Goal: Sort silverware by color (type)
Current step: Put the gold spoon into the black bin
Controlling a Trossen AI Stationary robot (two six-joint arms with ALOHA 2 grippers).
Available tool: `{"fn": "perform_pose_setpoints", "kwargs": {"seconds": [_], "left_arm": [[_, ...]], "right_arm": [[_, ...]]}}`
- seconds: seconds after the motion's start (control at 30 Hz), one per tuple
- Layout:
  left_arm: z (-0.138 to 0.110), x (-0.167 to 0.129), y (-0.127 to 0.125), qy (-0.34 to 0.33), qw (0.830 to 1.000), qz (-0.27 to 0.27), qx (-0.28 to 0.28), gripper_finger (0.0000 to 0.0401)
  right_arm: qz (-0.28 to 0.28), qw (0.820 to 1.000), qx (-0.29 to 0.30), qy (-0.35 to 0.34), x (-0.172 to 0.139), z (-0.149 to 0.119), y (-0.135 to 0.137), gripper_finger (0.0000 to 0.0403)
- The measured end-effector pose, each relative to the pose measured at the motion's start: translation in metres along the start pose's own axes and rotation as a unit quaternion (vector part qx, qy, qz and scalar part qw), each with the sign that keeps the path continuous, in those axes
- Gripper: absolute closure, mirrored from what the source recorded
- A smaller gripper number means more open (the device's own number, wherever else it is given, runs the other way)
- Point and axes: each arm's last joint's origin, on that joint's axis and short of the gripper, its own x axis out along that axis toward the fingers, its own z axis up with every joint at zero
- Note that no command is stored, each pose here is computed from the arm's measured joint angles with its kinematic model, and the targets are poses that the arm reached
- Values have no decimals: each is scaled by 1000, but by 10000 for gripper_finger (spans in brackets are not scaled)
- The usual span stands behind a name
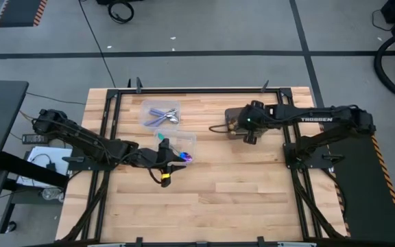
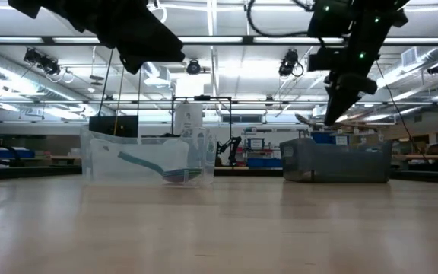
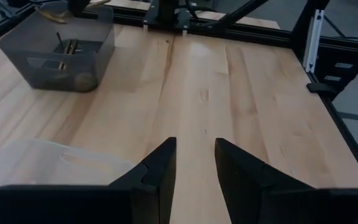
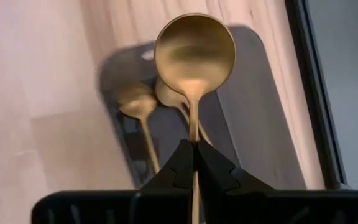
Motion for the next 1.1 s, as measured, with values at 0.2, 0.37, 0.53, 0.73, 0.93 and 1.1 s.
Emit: {"fn": "perform_pose_setpoints", "kwargs": {"seconds": [0.2, 0.37, 0.53, 0.73, 0.93, 1.1], "left_arm": [[0, 0, -1, 0, 1000, -2, 1, 283], [0, 0, -1, -2, 1000, -1, 2, 283], [0, 0, -1, -2, 1000, -2, 2, 283], [0, 0, -1, -2, 1000, -1, 0, 283], [0, 0, -1, -2, 1000, -1, -8, 283], [0, 0, -1, -2, 1000, -1, -8, 283]], "right_arm": [[7, 1000, 1, 30, 19, -2, -14, 391], [27, 999, 14, 45, 37, -1, -22, 391], [28, 996, 34, 73, 55, -2, -28, 391], [50, 992, 65, 100, 77, -4, -31, 391], [53, 988, 72, 126, 96, -6, -30, 374], [67, 987, 74, 127, 107, -5, -27, 352]]}}
